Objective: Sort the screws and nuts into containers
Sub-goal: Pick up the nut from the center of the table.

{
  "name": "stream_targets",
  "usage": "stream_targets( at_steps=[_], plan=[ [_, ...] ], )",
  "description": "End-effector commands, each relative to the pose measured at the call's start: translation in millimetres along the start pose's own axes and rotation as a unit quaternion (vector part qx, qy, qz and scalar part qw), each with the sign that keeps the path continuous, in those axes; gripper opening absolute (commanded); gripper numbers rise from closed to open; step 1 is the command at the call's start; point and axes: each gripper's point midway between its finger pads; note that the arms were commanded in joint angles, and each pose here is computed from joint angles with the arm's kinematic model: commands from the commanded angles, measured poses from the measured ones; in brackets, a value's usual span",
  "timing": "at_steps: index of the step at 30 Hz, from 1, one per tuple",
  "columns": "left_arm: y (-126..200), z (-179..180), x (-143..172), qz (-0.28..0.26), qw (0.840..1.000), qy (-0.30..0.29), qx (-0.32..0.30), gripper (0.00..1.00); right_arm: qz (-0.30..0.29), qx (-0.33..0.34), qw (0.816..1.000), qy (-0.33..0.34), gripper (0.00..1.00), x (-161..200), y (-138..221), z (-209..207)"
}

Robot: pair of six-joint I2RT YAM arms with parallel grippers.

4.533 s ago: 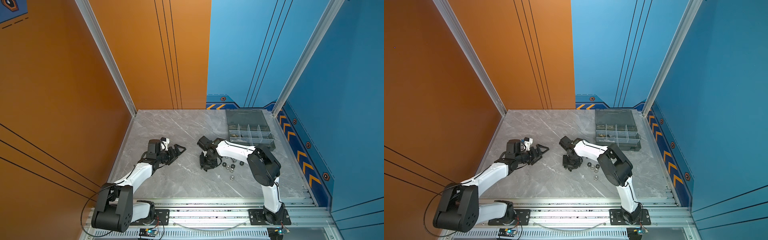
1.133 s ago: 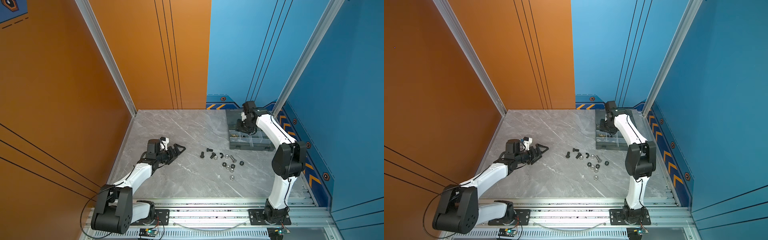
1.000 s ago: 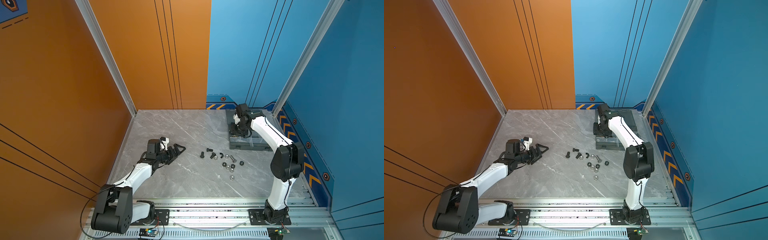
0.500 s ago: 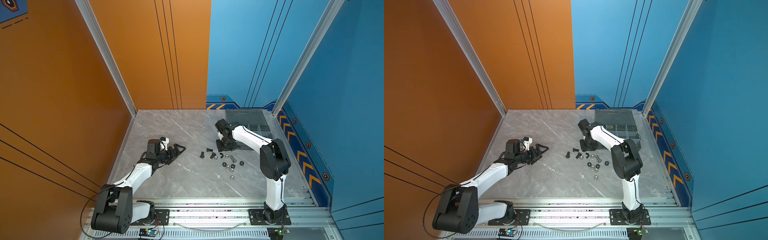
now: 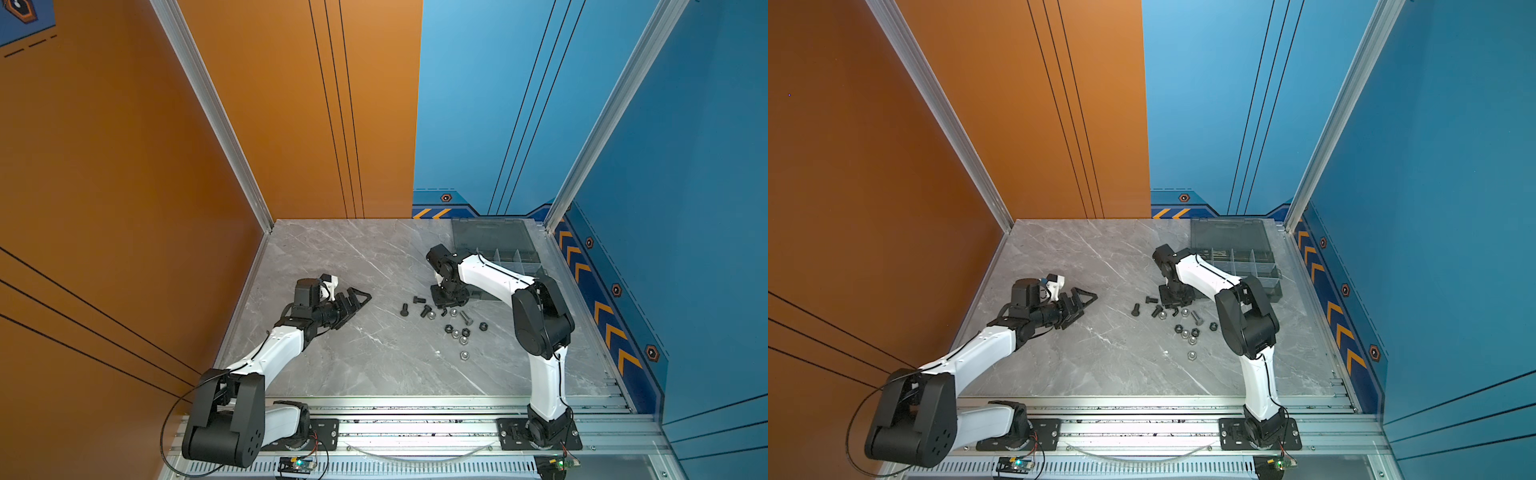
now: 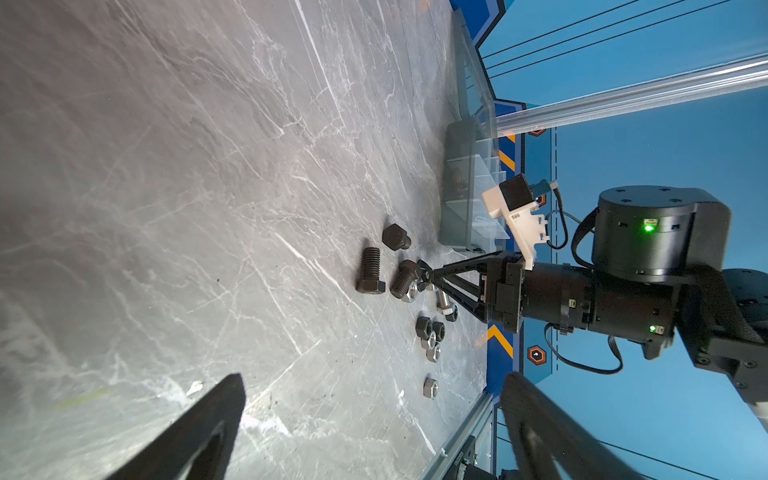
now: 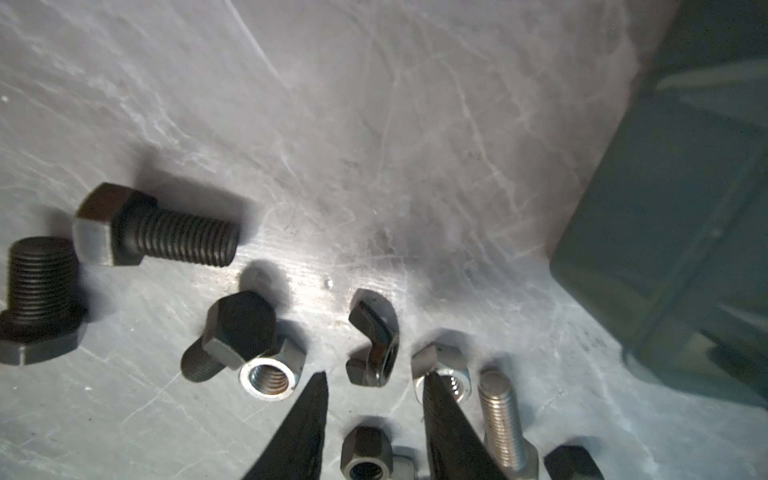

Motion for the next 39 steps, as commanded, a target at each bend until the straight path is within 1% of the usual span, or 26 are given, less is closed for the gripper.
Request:
stream_targets(
  at_steps=[1,9,15,21,23,26,31,32,35,39],
  plan=[
    [0,-2,0,0.002,1.000,-0.002,0.006,0.98,0.015,0.026,1.000,-0.001,0.40,2,-17,-6],
    [-1,0,1,0.003,1.000,-0.001,0.003,0.98,0.024,0.033,0.999,0.001,0.37,2,-29,-8],
    [-1,0,0,0.003,1.000,-0.001,0.004,0.98,0.027,0.033,0.999,-0.001,0.30,4,-30,-9],
    [-1,0,1,0.003,1.000,-0.001,0.003,0.98,0.027,0.030,0.999,-0.004,0.18,5,-30,-9],
    [0,0,1,0.003,1.000,-0.001,0.003,0.98,0.028,0.029,0.999,-0.005,0.12,6,-31,-9],
    [0,1,1,0.003,1.000,-0.001,0.002,0.98,0.020,0.024,0.999,-0.012,0.00,4,-28,-10],
    [0,0,1,0.002,1.000,-0.002,0.003,0.98,0.003,-0.028,0.999,-0.043,0.00,0,-24,-7],
    [0,1,0,0.001,1.000,-0.001,0.002,0.98,-0.013,-0.039,0.998,-0.047,0.00,-5,-11,-7],
    [0,1,0,0.002,1.000,0.000,0.002,0.98,-0.025,-0.066,0.996,-0.054,0.00,-8,-1,-7],
    [0,1,0,0.001,1.000,0.000,0.002,0.98,-0.053,-0.110,0.991,-0.061,0.00,-15,22,-4]
  ],
)
Point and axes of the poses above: each gripper's point midway between its finger pads, its own y axis back along the fingers, its own z axis along the line the jaws close on, x = y × z, and after that the axes turned 5 degrees about y, right-handed
